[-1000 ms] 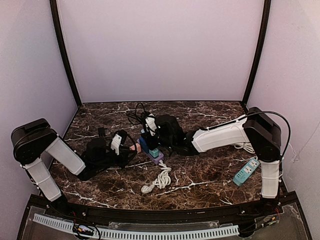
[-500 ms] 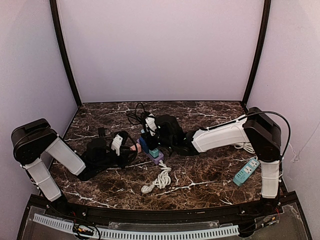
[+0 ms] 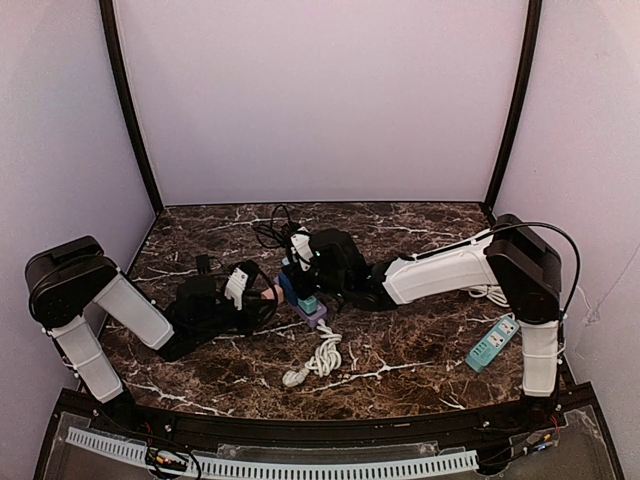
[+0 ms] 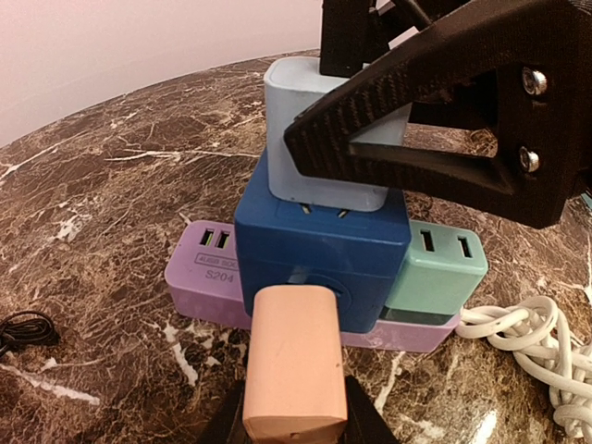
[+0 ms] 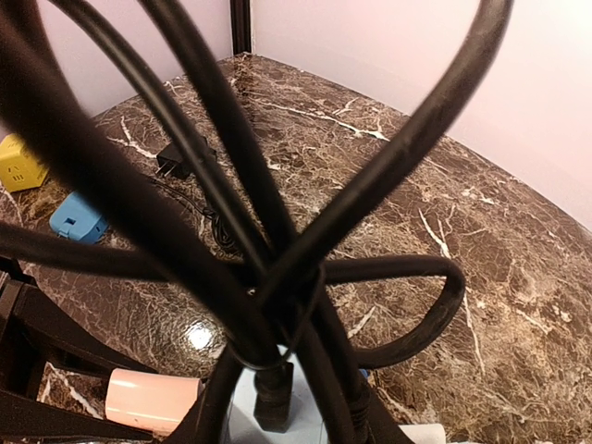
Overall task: Insert the plug
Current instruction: Insert the plug into the socket.
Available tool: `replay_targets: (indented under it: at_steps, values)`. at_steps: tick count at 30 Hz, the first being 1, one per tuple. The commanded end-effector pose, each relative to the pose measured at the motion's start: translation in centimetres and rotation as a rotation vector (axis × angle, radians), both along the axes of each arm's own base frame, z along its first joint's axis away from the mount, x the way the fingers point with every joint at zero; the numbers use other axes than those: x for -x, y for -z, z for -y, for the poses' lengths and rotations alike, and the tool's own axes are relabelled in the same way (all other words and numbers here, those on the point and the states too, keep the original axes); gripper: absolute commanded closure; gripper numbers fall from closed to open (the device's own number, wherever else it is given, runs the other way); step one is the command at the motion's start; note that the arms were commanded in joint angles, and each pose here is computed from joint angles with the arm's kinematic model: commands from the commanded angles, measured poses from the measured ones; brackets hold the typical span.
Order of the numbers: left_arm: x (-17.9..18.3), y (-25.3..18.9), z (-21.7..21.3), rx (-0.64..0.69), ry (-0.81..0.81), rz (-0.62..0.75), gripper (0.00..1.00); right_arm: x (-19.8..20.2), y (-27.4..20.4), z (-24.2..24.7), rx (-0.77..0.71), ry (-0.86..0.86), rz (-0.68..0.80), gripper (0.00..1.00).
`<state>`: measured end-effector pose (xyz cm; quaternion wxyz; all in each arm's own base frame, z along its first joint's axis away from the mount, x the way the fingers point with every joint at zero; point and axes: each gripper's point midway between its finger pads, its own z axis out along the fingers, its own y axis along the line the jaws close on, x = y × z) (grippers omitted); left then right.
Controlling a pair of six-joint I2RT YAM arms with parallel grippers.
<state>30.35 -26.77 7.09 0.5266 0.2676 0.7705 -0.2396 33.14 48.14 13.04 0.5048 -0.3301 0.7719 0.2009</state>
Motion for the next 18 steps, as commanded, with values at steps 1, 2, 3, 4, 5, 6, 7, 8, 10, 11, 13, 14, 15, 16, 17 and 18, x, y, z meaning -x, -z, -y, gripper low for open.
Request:
replay_targets:
  at_steps: [1, 2, 3, 4, 5, 6, 7, 8, 10, 11, 13, 14, 15, 16, 17, 18]
  values:
    - [-1.6, -2.1, 0.2, 0.042, -0.052, 0.047, 0.99, 2.8, 7.3, 1.2, 0.179, -0.057, -0.130, 1.00]
    - [-1.6, -2.1, 0.2, 0.044, -0.052, 0.046, 0.99, 2.8, 7.2, 1.1, 0.178, -0.061, -0.129, 1.00]
    - [-1.6, -2.1, 0.2, 0.047, -0.053, 0.047, 0.99, 2.9, 7.3, 0.9, 0.178, -0.070, -0.131, 1.00]
    - [-1.6, -2.4, 0.4, 0.055, -0.046, 0.055, 0.99, 3.0, 7.3, 0.8, 0.176, -0.080, -0.133, 1.00]
    - [-1.6, -2.5, 0.5, 0.056, -0.040, 0.059, 0.99, 3.1, 7.3, 0.6, 0.173, -0.091, -0.137, 1.00]
    - [-1.7, -2.9, 0.8, 0.066, -0.028, 0.073, 0.99, 3.3, 7.5, 0.4, 0.171, -0.105, -0.145, 1.00]
    - [-1.7, -2.9, 0.9, 0.061, -0.019, 0.082, 0.99, 3.5, 7.6, 0.2, 0.169, -0.118, -0.154, 1.00]
    - [-1.9, -3.4, 1.1, 0.071, -0.015, 0.102, 0.99, 3.7, 7.7, 0.1, 0.167, -0.131, -0.166, 1.00]
    - [-2.2, -3.7, 1.5, 0.072, -0.003, 0.127, 0.99, 4.0, 7.6, -0.1, 0.158, -0.142, -0.183, 1.00]
    - [-2.3, -3.6, 1.6, 0.071, -0.001, 0.128, 0.99, 4.2, 7.6, 0.0, 0.155, -0.145, -0.189, 1.00]
    - [-2.7, -3.8, 1.9, 0.081, 0.009, 0.140, 0.99, 4.5, 7.6, 0.1, 0.153, -0.152, -0.199, 1.00]
    - [-2.8, -4.0, 2.3, 0.086, 0.022, 0.150, 0.99, 4.6, 7.7, 0.2, 0.152, -0.156, -0.203, 1.00]
    - [-2.8, -4.1, 2.5, 0.090, 0.028, 0.154, 0.99, 4.9, 7.8, 0.1, 0.152, -0.167, -0.209, 1.00]
    - [-3.0, -4.2, 2.6, 0.094, 0.030, 0.161, 0.99, 5.0, 7.8, 0.0, 0.151, -0.176, -0.215, 1.00]
    - [-3.2, -4.2, 2.7, 0.096, 0.029, 0.165, 0.99, 5.1, 8.0, -0.1, 0.151, -0.181, -0.222, 1.00]
    - [-3.4, -4.4, 2.8, 0.101, 0.026, 0.171, 0.99, 5.2, 8.3, -0.1, 0.155, -0.182, -0.233, 1.00]
